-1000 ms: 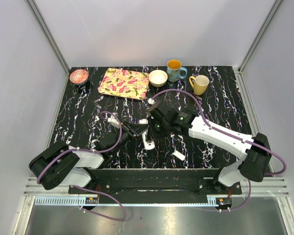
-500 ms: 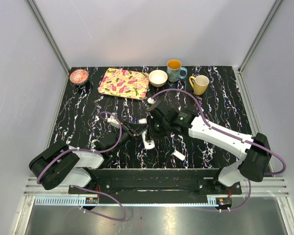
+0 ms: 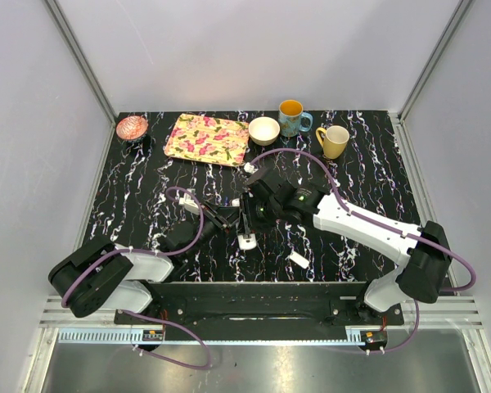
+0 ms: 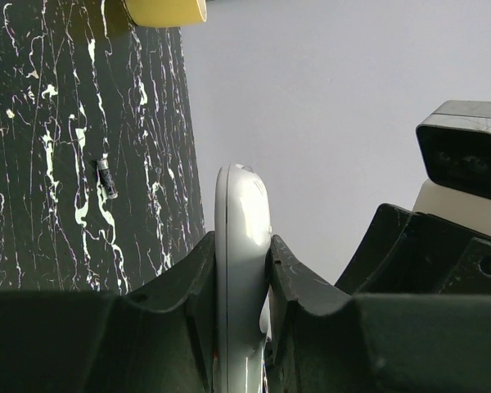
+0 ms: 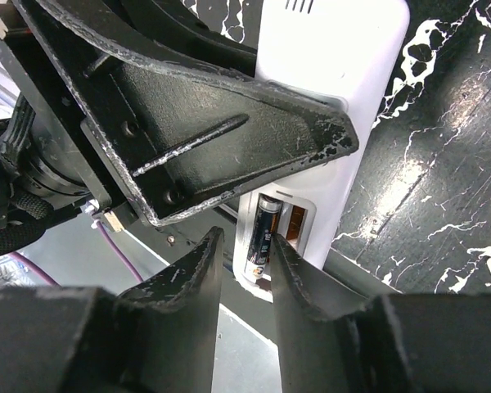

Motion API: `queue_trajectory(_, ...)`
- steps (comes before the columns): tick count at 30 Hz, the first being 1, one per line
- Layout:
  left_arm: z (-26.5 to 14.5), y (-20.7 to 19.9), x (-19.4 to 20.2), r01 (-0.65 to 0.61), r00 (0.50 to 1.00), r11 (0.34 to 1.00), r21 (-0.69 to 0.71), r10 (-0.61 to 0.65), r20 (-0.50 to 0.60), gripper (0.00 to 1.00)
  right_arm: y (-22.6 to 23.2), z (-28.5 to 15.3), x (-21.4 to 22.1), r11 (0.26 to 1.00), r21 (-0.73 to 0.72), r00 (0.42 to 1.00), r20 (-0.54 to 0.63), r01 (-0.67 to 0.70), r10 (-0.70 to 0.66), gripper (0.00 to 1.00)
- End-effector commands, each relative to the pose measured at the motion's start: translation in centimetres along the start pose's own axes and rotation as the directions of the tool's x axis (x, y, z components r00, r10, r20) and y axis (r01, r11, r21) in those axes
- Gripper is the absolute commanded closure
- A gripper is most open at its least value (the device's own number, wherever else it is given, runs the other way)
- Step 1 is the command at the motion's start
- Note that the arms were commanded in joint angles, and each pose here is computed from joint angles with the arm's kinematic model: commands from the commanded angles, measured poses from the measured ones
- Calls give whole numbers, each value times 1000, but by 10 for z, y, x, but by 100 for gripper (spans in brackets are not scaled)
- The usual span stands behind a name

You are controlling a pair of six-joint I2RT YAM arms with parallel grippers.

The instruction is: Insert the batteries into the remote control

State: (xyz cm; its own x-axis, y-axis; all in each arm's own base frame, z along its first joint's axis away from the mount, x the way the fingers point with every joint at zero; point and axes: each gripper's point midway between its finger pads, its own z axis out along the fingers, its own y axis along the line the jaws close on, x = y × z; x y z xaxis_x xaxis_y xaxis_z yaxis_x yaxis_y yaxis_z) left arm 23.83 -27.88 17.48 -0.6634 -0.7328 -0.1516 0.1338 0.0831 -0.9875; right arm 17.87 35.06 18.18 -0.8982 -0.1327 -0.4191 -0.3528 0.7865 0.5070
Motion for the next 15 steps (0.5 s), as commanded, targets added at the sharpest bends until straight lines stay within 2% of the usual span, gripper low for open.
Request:
queue_trajectory(1,-30,-135,-4,60,998,864,500,-62,-13,100,29,3,-24,994,-103,996,83,24,-15,62)
queue_trajectory(15,-34,-137,-6,53,998,859,509,-60,-2,100,9,-1,0,999,-25,1000,-15,22,-23,57)
